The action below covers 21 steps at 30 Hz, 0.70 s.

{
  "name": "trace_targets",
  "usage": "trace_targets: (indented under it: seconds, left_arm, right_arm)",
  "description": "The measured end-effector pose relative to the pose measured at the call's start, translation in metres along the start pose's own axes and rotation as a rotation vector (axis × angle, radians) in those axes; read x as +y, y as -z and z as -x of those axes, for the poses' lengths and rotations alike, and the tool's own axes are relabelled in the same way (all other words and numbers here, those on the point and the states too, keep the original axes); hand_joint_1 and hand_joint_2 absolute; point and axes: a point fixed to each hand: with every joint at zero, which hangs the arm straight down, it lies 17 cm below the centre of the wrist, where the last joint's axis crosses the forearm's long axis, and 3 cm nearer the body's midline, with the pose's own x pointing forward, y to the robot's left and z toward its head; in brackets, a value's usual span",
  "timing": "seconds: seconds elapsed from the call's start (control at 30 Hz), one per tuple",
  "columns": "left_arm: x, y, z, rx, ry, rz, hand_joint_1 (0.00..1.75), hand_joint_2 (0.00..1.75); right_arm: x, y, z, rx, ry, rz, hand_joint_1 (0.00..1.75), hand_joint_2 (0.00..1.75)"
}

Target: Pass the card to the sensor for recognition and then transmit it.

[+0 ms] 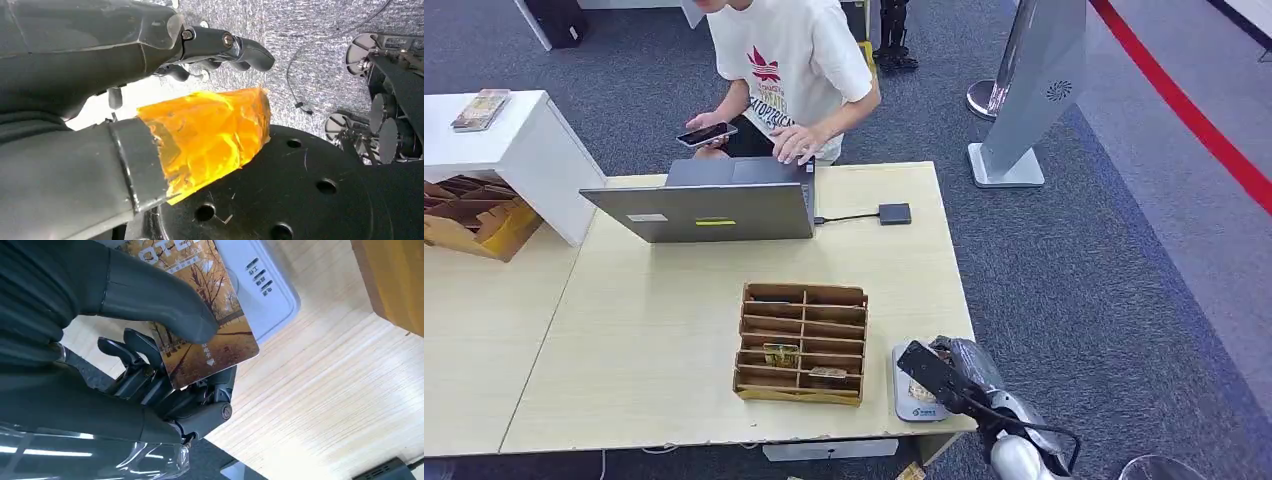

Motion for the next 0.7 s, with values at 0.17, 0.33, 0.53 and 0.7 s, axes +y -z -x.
trace_targets:
  seconds: [0.17,0.33,0.53,0.7]
  left_arm:
    - [0.0,0.0,0.0,0.0,0.0,0.0,0.0,0.0]
    - [0.0,0.0,0.0,0.0,0.0,0.0,0.0,0.0]
    - [-0.0003,0.0,0.0005,0.003,-0.003,0.001,0.0,0.0]
    - [0.0005,0.0,0.0003,0.002,-0.004,0.0,0.0,0.0]
  right_arm:
    - [0.0,0.0,0.0,0.0,0.0,0.0,1.75,1.75]
    - [0.0,0.0,0.0,0.0,-0.001,0.0,1.75,1.75]
    - [0.0003,0.0,0.0006,0.001,-0.003,-0.001,1.75,1.75]
    - [0.0003,0.0,0.0006,0.002,-0.002,-0.001,1.75,1.75]
